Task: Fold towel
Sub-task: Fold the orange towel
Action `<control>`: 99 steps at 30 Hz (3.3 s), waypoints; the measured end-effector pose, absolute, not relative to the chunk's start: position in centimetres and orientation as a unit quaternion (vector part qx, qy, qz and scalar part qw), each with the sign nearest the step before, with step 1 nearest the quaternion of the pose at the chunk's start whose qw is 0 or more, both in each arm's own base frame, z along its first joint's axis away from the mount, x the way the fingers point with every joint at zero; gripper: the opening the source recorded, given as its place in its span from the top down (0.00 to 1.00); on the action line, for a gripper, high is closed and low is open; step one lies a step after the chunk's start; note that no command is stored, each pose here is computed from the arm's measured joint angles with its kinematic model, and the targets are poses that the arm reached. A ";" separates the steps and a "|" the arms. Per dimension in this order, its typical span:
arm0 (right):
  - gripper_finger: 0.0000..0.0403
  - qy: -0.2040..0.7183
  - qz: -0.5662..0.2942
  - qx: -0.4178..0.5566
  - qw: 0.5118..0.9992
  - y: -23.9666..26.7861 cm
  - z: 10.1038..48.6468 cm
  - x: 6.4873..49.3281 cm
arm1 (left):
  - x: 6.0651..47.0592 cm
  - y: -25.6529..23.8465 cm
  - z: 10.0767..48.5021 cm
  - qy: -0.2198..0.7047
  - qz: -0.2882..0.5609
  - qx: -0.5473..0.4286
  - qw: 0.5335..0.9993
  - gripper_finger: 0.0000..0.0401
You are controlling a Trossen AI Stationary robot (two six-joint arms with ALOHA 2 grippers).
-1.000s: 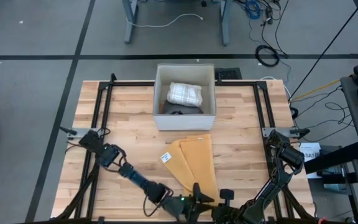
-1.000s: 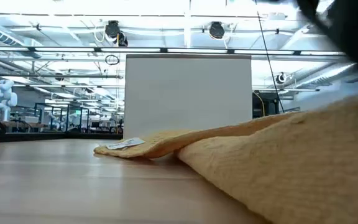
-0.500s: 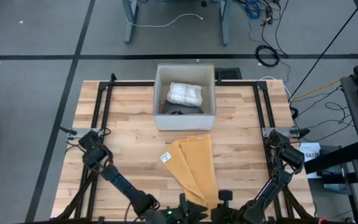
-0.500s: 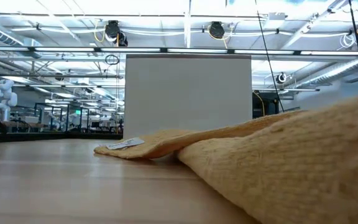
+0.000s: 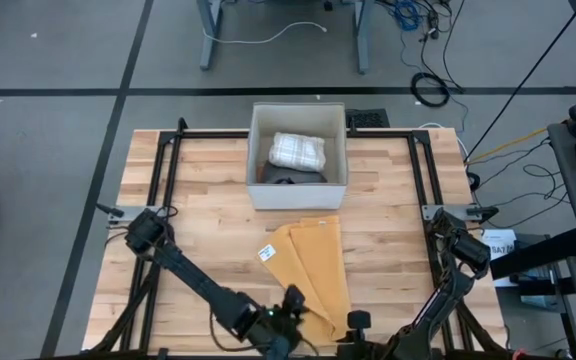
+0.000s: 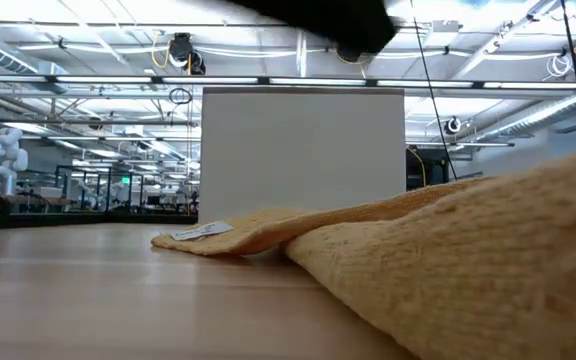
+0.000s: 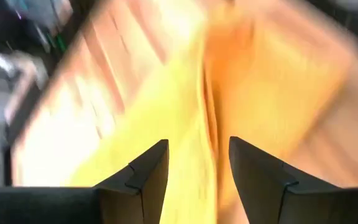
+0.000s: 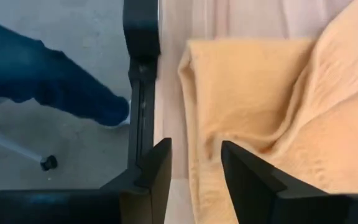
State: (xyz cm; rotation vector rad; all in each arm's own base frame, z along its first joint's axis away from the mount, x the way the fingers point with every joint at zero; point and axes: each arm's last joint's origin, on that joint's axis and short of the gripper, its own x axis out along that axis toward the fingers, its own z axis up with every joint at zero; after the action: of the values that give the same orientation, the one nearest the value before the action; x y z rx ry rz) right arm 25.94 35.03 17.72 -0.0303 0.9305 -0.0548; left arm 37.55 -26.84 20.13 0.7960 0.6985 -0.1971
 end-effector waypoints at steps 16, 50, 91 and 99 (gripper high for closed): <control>0.67 0.454 -0.156 -0.043 0.876 32.9 18.1 24.7 | 34.0 -19.9 14.1 0.479 -0.028 0.347 0.806 0.56; 0.67 0.416 -0.177 -0.054 0.890 31.5 16.8 26.4 | 31.8 -9.6 11.6 0.463 -0.145 0.278 0.829 0.57; 0.67 0.444 -0.242 0.096 0.857 30.6 12.3 23.8 | 37.1 -6.9 20.7 0.295 -0.062 0.365 0.881 1.00; 0.67 0.411 -0.243 0.134 0.868 30.3 11.0 23.7 | 39.5 -6.6 16.8 0.263 -0.084 0.413 0.868 0.98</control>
State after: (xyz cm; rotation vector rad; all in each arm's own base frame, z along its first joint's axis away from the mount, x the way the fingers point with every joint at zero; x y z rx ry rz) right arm 23.69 30.26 11.05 0.2801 0.8608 -0.5083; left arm 39.53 -6.56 16.83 0.8648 0.5500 -0.1757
